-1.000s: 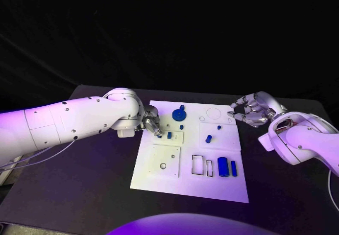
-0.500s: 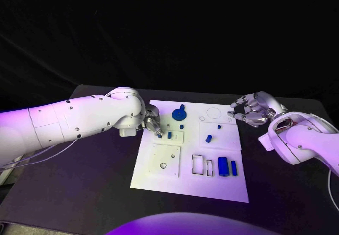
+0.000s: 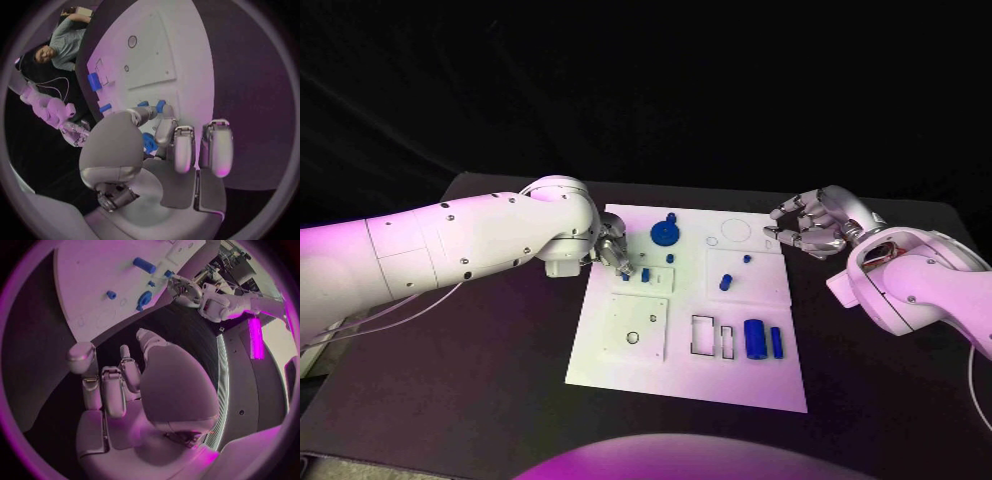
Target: Assemble the parts on the task board
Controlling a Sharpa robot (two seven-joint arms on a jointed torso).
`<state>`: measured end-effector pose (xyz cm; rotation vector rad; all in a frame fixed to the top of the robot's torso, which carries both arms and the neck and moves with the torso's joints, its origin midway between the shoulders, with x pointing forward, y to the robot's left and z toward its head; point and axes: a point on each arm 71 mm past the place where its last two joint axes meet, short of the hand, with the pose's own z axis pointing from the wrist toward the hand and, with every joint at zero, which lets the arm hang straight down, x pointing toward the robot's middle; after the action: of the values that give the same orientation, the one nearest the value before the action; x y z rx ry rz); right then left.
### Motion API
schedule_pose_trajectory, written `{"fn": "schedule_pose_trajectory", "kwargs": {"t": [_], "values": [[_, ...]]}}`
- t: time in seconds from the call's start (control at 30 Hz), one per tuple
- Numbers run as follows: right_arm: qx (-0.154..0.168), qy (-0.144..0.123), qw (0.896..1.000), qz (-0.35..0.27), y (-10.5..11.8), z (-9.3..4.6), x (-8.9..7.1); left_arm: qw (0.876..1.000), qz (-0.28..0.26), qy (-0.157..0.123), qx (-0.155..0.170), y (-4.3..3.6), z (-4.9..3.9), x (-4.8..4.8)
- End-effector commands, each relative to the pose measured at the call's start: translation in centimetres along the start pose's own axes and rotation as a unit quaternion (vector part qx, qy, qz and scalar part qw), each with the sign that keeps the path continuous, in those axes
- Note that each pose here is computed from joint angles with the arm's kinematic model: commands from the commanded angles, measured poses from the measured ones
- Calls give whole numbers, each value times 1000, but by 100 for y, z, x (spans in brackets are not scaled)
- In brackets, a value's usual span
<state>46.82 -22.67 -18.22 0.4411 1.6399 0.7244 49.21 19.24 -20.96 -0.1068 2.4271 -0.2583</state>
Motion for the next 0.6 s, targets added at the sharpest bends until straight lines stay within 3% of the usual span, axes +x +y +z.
{"fn": "schedule_pose_trajectory", "kwargs": {"t": [0.03,0.6], "values": [[-6,4,1000,-3,10,-4,10,1000,4,24,-7,7,16,57],[-7,1,1000,-1,12,-6,4,1000,-3,21,-13,58,25,37]]}}
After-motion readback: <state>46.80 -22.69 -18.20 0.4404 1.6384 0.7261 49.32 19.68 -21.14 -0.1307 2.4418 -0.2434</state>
